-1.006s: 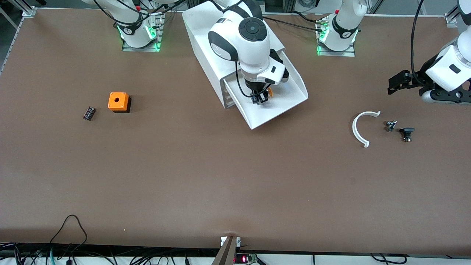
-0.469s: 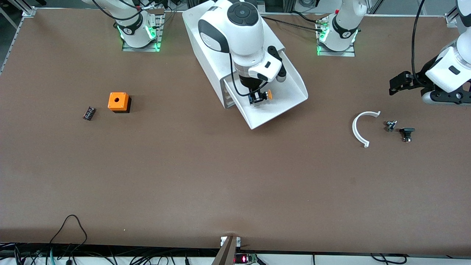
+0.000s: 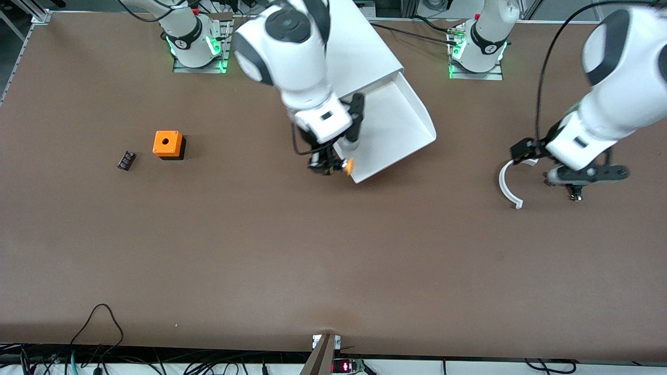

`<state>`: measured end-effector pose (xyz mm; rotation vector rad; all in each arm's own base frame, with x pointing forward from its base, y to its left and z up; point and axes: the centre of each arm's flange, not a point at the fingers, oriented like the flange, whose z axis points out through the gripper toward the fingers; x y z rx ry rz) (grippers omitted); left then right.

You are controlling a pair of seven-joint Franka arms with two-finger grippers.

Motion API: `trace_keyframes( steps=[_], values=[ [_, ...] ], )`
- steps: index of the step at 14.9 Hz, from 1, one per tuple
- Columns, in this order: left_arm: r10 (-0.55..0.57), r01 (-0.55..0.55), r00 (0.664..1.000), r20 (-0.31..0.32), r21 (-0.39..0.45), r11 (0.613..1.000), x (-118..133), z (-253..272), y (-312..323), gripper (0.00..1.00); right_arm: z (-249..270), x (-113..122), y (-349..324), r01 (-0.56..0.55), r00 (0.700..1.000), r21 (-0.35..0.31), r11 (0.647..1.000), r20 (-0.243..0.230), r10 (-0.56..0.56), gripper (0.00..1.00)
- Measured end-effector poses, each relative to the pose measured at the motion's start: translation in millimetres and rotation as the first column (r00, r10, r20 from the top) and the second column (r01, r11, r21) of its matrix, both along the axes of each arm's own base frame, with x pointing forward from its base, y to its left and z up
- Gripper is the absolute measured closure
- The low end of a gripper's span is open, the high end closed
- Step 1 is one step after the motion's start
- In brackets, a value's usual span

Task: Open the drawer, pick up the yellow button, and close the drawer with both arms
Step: 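Lift the button out with the right gripper while the left gripper closes the drawer, then lower the button onto the table beside the orange box, open the right gripper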

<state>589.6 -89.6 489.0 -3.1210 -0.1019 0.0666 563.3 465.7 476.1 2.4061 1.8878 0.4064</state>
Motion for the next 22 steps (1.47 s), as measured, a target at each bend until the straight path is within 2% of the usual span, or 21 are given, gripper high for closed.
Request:
trace_keyframes(
  steps=[2, 4, 6, 7, 8, 9, 11, 12, 13, 14, 16, 18, 20, 22],
  values=[
    [0.056, -0.056, 0.998, 0.014, -0.007, 0.998, 2.1, -34.9, -30.2, 0.0, -14.9, 32.1, -44.7, 0.104, 0.995, 0.003, 0.995, -0.005, -0.104, 0.58],
    [0.118, -0.118, 0.993, 0.03, -0.021, 0.993, -2.5, -63.2, -64.8, 0.0, -28.1, 60.7, -93.3, 0.212, 0.977, -0.007, 0.977, -0.013, -0.212, 0.58],
    [0.166, -0.163, 0.984, 0.059, -0.047, 0.985, -9.8, -90.6, -98.6, 0.0, -43.4, 79.6, -141.7, 0.35, 0.936, -0.028, 0.936, -0.031, -0.351, 0.58],
    [0.185, -0.18, 0.98, 0.073, -0.063, 0.982, -17.0, -107.8, -114.1, 0.0, -53.6, 83.6, -163.7, 0.431, 0.9, -0.042, 0.901, -0.044, -0.433, 0.58],
    [0.207, -0.2, 0.975, 0.083, -0.079, 0.977, -27.1, -125.7, -128.7, 0.0, -65.6, 84.0, -181.8, 0.514, 0.854, -0.056, 0.856, -0.06, -0.517, 0.58],
    [0.234, -0.225, 0.968, 0.087, -0.095, 0.97, -38.7, -141.6, -142.8, 0.0, -79.8, 82.3, -198.2, 0.606, 0.788, -0.072, 0.792, -0.077, -0.61, 0.58],
    [0.271, -0.261, 0.959, 0.078, -0.112, 0.959, -59.7, -158.9, -168.3, 0.0, -110.8, 74.0, -227.0, 0.766, 0.625, -0.111, 0.633, -0.106, -0.774, 0.58],
    [0.279, -0.27, 0.958, 0.071, -0.116, 0.956, -68.1, -161.0, -180.9, 0.0, -126.1, 68.6, -240.8, 0.814, 0.554, -0.136, 0.565, -0.114, -0.825, 0.58],
    [0.279, -0.27, 0.958, 0.063, -0.119, 0.955, -76.9, -161.7, -194.9, 0.0, -140.9, 62.4, -255.8, 0.842, 0.5, -0.165, 0.514, -0.12, -0.858, 0.58],
    [0.271, -0.262, 0.961, 0.058, -0.123, 0.957, -84.9, -161.4, -207.7, 0.0, -153.7, 57.4, -271.8, 0.858, 0.463, -0.186, 0.479, -0.123, -0.878, 0.58],
    [0.254, -0.246, 0.966, 0.044, -0.128, 0.961, -101.9, -161.8, -229.9, 0.0, -174.7, 51.2, -304.9, 0.875, 0.414, -0.218, 0.432, -0.125, -0.902, 0.58],
    [0.287, -0.284, 0.958, -0.006, -0.148, 0.947, -123.6, -162.9, -249.6, 0.0, -193.5, 44.9, -333.4, 0.888, 0.381, -0.224, 0.401, -0.129, -0.916, 0.58],
    [0.309, -0.317, 0.948, -0.07, -0.153, 0.936, -152.0, -163.9, -270.2, 0.0, -216.7, 32.9, -355.4, 0.894, 0.38, -0.199, 0.401, -0.135, -0.915, 0.58],
    [0.29, -0.303, 0.951, -0.106, -0.133, 0.944, -180.1, -163.7, -291.0, 0.0, -244.8, 16.9, -376.5, 0.891, 0.407, -0.159, 0.426, -0.142, -0.902, 0.58]
  ],
)
